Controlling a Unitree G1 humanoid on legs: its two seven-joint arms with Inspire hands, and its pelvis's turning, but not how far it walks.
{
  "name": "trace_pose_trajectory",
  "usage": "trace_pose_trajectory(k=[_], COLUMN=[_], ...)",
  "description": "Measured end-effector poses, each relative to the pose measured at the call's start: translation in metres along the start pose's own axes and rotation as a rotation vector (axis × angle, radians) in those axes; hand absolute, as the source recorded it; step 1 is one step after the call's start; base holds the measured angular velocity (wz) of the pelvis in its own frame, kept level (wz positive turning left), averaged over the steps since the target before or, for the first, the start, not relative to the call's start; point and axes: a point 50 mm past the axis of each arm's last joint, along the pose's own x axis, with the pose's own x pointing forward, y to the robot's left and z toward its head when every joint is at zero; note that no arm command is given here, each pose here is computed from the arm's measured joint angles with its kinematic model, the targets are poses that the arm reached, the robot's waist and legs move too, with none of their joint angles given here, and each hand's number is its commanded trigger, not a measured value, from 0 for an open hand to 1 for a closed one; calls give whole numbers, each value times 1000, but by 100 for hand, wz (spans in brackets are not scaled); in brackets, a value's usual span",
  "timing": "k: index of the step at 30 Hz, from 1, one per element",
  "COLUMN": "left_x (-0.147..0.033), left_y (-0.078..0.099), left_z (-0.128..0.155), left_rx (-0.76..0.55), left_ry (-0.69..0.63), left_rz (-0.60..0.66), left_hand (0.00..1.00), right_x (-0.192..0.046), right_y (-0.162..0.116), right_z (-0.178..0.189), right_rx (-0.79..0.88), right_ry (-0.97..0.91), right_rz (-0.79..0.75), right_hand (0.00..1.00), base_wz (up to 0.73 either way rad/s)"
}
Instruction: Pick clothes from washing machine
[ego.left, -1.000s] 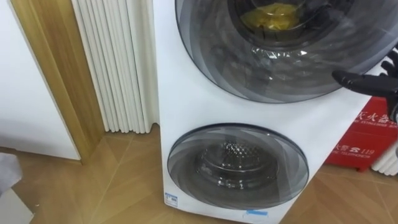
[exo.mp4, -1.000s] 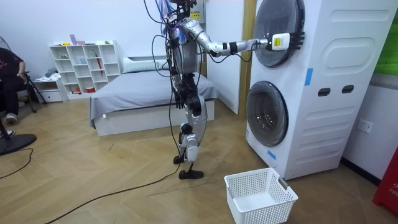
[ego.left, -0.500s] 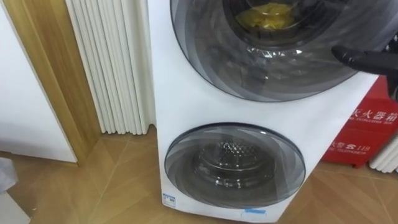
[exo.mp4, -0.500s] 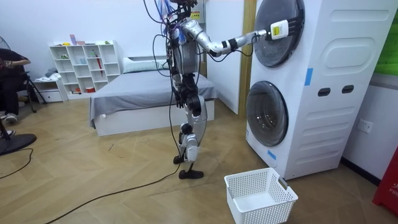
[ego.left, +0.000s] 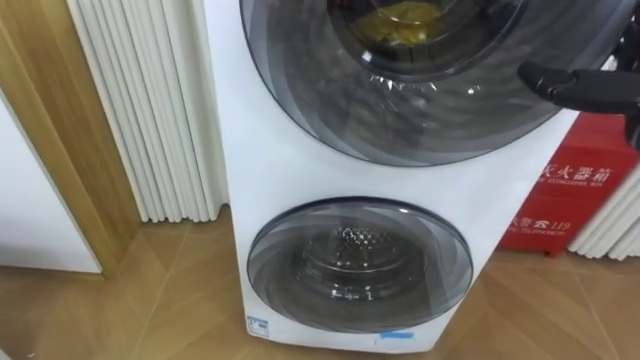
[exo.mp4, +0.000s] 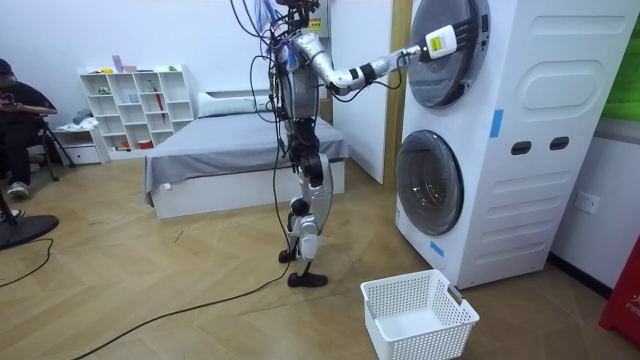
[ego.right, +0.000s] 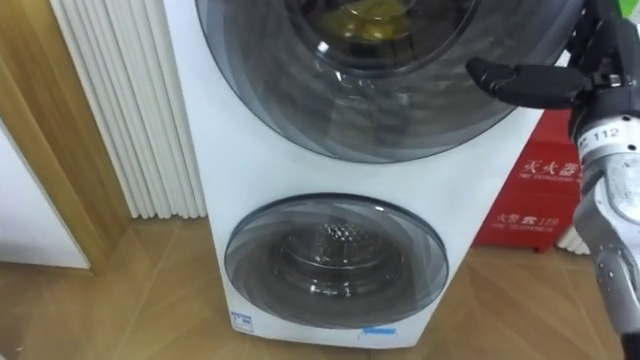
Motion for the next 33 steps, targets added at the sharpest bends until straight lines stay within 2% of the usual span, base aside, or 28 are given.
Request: trace_pose_trajectory(k=[7,15,20,25,33], left_x=[1,1,0,1,2], left_y=[-3,-5,-11,-15,-24], left_z=[2,-5,-12,-9,-2], left_rx=[26,34,70,93,96], left_ry=[0,24,48,43,29], left_rz=[-9,-21,-44,-58,-80], left_hand=[0,0,0,0,0], right_x=[-24,-36,-67,-85,-115], right_y=[6,11,19,27,41], right_z=[-4,-12,-25,-33,-61], right_rx=[37,73,153,213,258], right_ry=[-19,-25,-41,-46,106], right_rz=[49,113,128,148,237], right_hand=[0,0,0,0,0], base_wz=[-8,-10,0,0,-1])
